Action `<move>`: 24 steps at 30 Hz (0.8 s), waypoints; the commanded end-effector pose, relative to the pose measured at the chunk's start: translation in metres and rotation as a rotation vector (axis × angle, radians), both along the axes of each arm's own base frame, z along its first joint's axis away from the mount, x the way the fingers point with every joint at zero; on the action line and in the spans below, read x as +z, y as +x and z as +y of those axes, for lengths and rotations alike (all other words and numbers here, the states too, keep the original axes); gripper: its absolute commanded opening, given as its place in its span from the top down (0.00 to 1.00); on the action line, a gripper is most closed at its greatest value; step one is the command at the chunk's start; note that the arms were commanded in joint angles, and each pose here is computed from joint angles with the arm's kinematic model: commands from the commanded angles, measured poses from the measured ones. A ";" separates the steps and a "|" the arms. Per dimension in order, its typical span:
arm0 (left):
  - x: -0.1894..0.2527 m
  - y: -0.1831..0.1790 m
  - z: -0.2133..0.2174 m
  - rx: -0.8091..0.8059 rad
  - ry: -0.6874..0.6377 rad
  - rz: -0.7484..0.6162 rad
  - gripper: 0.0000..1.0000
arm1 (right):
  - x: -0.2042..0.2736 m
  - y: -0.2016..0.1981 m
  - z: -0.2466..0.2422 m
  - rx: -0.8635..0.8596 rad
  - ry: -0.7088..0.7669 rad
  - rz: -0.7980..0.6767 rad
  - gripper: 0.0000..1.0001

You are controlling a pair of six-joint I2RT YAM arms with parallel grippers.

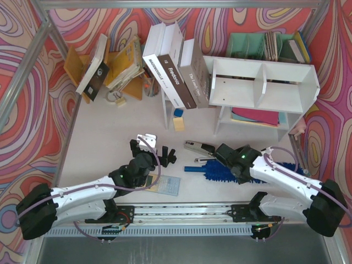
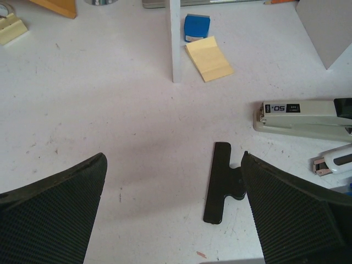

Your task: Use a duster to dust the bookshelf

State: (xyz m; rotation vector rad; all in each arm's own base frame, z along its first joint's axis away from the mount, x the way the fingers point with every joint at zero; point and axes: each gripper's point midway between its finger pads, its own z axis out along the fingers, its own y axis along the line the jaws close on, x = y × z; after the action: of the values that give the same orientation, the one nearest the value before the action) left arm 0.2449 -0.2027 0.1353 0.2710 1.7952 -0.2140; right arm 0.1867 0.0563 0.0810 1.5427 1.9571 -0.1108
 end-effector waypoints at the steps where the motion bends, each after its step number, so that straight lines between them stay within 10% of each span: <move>1: 0.004 0.003 0.006 0.025 -0.011 -0.024 0.02 | -0.011 -0.009 -0.019 -0.119 -0.028 0.022 0.23; 24: -0.002 0.007 0.004 0.037 0.013 -0.019 0.02 | -0.048 0.012 -0.033 -0.213 0.038 0.093 0.22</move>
State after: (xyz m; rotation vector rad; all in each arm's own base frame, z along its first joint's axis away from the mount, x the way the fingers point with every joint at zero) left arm 0.2475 -0.2016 0.1317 0.2725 1.7990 -0.1922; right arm 0.1984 0.0248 0.0331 1.7938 1.8559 -0.1952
